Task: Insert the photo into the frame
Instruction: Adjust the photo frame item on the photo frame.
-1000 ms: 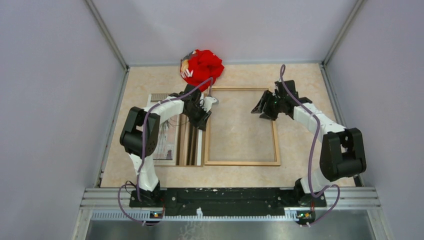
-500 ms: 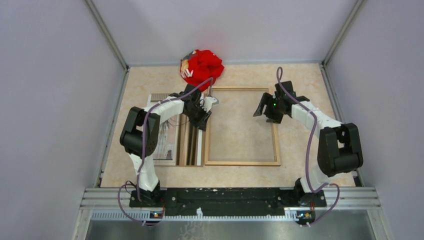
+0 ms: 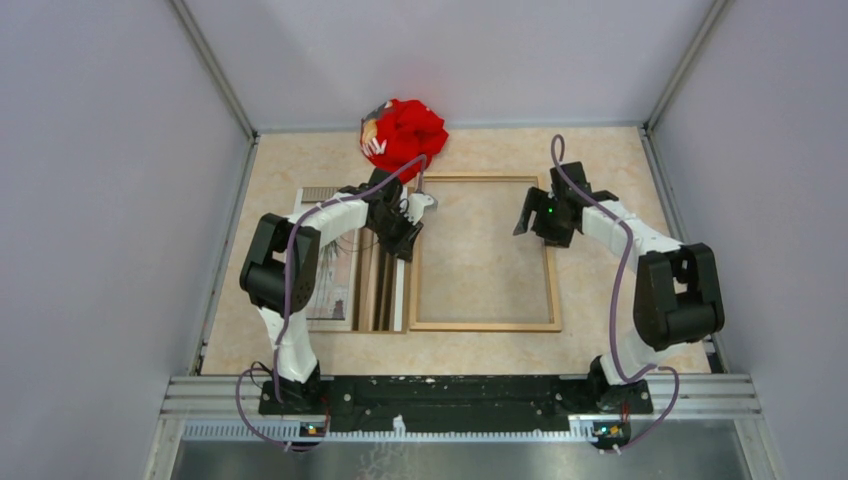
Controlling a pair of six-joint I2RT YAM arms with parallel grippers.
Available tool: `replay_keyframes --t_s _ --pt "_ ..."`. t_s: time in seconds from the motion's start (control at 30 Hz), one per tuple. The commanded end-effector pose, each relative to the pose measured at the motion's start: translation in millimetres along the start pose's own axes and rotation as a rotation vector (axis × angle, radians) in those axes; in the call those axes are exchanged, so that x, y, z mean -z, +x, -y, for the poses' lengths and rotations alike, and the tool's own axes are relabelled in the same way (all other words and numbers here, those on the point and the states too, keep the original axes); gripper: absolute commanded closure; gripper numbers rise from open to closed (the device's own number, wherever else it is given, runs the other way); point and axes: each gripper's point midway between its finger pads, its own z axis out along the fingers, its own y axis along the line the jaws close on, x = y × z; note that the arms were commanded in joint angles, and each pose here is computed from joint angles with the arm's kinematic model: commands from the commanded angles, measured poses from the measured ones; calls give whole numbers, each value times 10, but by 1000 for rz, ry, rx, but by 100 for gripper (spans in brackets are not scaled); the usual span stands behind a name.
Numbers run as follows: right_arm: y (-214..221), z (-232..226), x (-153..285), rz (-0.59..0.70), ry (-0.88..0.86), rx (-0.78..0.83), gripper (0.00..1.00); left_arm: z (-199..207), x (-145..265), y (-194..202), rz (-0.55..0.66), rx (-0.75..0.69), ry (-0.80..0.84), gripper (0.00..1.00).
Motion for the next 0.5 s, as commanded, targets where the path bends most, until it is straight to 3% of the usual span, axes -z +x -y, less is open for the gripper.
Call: replay_keyframes --t_s 0.0,0.47 --pt "-200 -37 26 51 10 26 24 107 -12 -10 11 -14 38 72" --pt "-190 67 -23 43 61 39 23 113 -30 4 6 -10 45 72"
